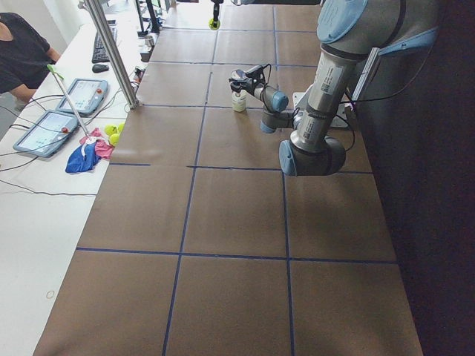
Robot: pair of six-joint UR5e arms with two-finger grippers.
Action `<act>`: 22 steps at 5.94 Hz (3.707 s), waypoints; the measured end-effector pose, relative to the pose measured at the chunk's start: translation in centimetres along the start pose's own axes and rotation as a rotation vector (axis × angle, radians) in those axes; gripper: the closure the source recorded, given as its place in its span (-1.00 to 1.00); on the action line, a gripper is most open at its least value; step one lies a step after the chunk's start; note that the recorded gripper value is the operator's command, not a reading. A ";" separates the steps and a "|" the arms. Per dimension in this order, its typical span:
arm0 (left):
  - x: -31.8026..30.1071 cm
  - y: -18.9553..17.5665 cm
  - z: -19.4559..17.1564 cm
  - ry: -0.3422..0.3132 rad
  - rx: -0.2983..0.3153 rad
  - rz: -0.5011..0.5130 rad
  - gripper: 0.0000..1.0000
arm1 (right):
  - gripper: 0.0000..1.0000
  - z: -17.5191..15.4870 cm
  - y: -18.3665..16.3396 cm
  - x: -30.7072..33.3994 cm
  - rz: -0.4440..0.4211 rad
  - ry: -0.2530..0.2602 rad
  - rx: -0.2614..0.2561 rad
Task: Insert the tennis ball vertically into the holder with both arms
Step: 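Carry the second ball with the right gripper above the can, then release the second ball into the can from the right gripper, then set the can down and open the left gripper while the right withdraws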
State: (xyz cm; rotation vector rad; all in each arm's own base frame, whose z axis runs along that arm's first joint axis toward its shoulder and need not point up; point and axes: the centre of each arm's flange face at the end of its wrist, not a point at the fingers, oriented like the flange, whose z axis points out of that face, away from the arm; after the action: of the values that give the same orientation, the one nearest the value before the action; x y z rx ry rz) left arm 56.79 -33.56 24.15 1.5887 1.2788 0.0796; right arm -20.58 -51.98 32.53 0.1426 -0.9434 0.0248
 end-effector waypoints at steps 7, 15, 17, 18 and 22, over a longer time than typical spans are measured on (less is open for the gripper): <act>0.1 0.1 0.0 0.001 -0.002 -0.001 -0.79 | 0.94 2.0 9.6 -32.0 0.183 -0.218 -0.052; 0.1 -0.3 0.0 0.002 0.005 -0.004 -0.80 | -1.00 2.7 9.6 -34.0 0.161 -0.228 -0.024; 0.5 -3.1 -0.1 0.014 0.055 -0.027 -0.82 | -1.00 2.6 9.1 -33.3 0.167 -0.223 -0.015; 0.6 -4.6 -0.2 0.019 0.081 -0.038 -0.82 | -1.00 2.0 8.3 -32.6 0.174 -0.225 -0.009; -1.2 -7.5 -0.3 0.001 0.129 -0.043 -1.00 | -1.00 -7.7 -0.1 -20.3 0.321 -0.269 -0.011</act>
State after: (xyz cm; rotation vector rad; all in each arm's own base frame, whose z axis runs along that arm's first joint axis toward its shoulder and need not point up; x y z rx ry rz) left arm 51.00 -35.12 19.46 1.6693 1.3416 -0.0296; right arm -26.32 -50.24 11.71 -0.0181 -1.2272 0.3024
